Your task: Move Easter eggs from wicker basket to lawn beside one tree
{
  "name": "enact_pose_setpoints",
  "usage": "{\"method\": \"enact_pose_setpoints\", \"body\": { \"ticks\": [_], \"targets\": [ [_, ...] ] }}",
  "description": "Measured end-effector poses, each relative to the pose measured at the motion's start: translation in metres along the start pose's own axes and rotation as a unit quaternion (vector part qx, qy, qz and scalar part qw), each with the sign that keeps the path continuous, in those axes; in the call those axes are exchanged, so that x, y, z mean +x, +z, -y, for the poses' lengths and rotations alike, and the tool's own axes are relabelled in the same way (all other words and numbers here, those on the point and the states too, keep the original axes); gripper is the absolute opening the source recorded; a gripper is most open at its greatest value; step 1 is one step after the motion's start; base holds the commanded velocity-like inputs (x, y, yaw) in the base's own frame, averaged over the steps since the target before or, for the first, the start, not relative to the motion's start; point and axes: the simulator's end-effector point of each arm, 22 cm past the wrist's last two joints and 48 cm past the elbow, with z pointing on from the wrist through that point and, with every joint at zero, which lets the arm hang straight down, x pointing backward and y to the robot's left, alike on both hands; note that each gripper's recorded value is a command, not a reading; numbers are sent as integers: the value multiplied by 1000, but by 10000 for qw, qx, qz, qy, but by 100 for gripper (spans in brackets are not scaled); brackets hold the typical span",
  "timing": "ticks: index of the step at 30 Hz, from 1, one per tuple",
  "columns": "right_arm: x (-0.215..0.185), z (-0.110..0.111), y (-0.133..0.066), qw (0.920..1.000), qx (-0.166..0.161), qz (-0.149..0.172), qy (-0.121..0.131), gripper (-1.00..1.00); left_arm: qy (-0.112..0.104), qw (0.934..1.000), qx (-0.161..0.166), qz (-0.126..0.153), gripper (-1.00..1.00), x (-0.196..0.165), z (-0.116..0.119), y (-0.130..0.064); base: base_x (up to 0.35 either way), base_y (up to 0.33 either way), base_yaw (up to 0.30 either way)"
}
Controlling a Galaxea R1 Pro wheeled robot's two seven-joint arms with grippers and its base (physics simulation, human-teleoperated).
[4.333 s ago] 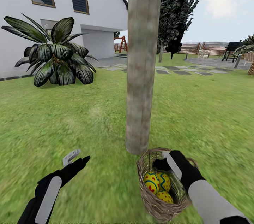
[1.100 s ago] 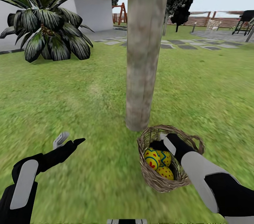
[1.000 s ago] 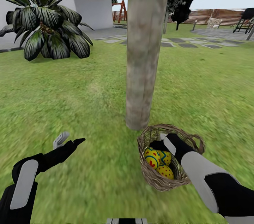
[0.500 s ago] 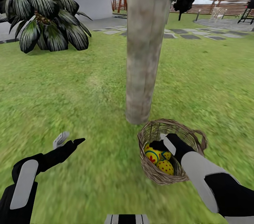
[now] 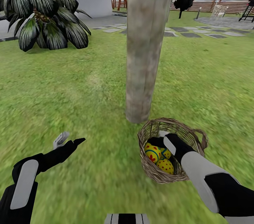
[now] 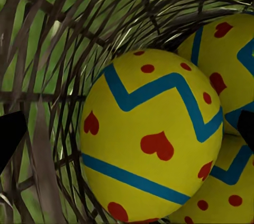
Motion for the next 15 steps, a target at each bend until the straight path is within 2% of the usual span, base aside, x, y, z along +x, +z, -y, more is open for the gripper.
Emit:
{"method": "enact_pose_setpoints", "body": {
  "ticks": [15],
  "targets": [
    [0, 0, 0, 10000, -31, 13, 22, 100, -5, 10000, -1, -5, 100, 0, 0, 0, 0, 0, 0]
  ]
}}
